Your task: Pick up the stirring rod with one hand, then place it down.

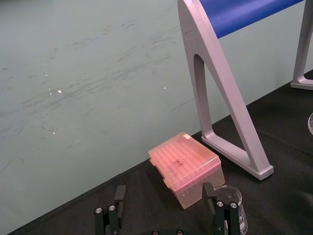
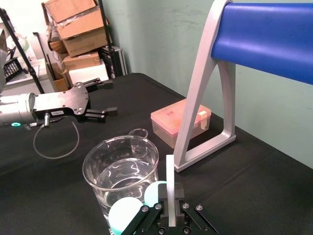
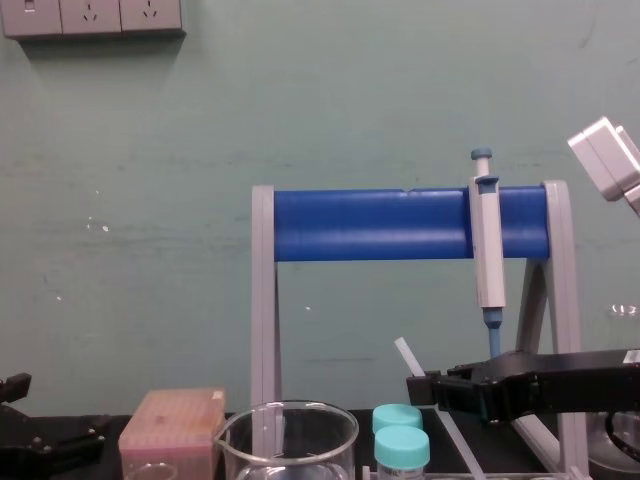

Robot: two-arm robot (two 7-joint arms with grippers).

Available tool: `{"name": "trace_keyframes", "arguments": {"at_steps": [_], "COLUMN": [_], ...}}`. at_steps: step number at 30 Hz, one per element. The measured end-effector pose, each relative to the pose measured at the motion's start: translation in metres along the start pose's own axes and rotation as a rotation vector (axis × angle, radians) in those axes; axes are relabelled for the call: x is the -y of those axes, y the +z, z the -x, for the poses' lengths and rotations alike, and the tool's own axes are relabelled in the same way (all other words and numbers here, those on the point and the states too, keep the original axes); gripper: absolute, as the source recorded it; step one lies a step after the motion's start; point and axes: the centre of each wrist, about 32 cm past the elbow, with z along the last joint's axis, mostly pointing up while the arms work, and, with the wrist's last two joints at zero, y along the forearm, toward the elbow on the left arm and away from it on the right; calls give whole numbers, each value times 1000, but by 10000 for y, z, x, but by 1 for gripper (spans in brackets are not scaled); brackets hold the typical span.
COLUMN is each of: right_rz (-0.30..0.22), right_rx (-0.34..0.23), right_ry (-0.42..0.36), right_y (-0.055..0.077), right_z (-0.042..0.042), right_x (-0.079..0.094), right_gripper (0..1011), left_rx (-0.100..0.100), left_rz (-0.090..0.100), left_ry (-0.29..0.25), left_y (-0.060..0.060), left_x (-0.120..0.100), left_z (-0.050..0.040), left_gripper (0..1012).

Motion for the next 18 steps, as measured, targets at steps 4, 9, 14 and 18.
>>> {"name": "trace_keyframes", "arguments": {"at_steps": [4,9,14,18], "right_rz": [-34,-127,-229,-309], "right_rx": [11,48,98,109], "right_ry": [-4,-17,-48,-81], "right_y": [-31,-100,-203,-280], "right_z": [17,51,99,140], "right_x": [11,48,107,167], "right_gripper": [67,68,67,67], "left_rx": [0,0,0,0], "left_rz": [0,0,0,0], "left_ry": [0,0,0,0], "left_y": [0,0,0,0], "left_x": [0,0,0,0], "left_z": [0,0,0,0], "left_gripper": [1000,1000,1000,1000]}}
